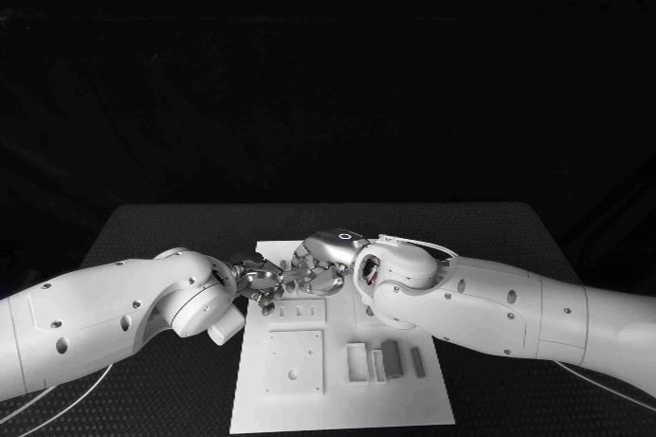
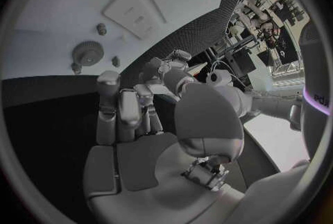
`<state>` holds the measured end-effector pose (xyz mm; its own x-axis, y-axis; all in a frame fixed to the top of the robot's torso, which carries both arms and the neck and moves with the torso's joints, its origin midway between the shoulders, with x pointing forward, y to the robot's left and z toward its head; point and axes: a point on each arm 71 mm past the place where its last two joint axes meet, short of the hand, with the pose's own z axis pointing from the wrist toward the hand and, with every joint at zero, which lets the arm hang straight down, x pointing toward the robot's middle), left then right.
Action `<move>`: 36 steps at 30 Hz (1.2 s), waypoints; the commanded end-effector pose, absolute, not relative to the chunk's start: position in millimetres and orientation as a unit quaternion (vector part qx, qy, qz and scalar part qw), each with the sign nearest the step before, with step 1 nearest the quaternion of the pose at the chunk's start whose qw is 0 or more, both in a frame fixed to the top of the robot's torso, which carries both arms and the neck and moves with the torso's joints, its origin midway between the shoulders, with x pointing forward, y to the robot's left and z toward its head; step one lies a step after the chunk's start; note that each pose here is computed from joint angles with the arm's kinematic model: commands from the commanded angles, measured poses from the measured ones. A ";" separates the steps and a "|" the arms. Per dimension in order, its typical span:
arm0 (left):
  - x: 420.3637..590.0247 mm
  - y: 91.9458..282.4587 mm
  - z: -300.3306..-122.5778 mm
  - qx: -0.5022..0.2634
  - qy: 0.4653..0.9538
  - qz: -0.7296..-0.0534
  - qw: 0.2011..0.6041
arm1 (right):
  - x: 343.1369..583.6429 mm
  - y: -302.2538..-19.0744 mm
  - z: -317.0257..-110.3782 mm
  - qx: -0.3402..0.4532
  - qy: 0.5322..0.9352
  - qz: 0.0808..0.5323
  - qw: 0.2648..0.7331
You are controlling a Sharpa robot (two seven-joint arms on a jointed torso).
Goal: Assemble the parts on the task board
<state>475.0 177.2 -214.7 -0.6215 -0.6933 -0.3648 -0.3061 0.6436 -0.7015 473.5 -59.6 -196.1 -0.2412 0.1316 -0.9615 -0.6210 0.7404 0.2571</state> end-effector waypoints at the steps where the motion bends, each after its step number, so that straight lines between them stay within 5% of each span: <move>1: 472.3 170.4 -214.6 -0.282 0.854 -0.309 0.310 | 467.2 -49.2 -192.6 -0.187 0.711 0.337 0.589; 36: 470.7 167.6 -214.9 -0.279 0.857 -0.308 0.305 | 464.7 -42.4 -194.3 -0.189 0.710 0.343 0.585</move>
<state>474.2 176.7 -214.8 -0.6294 -0.6870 -0.3632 -0.3119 0.6514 -0.6917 472.2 -54.8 -199.4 -0.2500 0.1239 -0.9603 -0.6155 0.7453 0.2563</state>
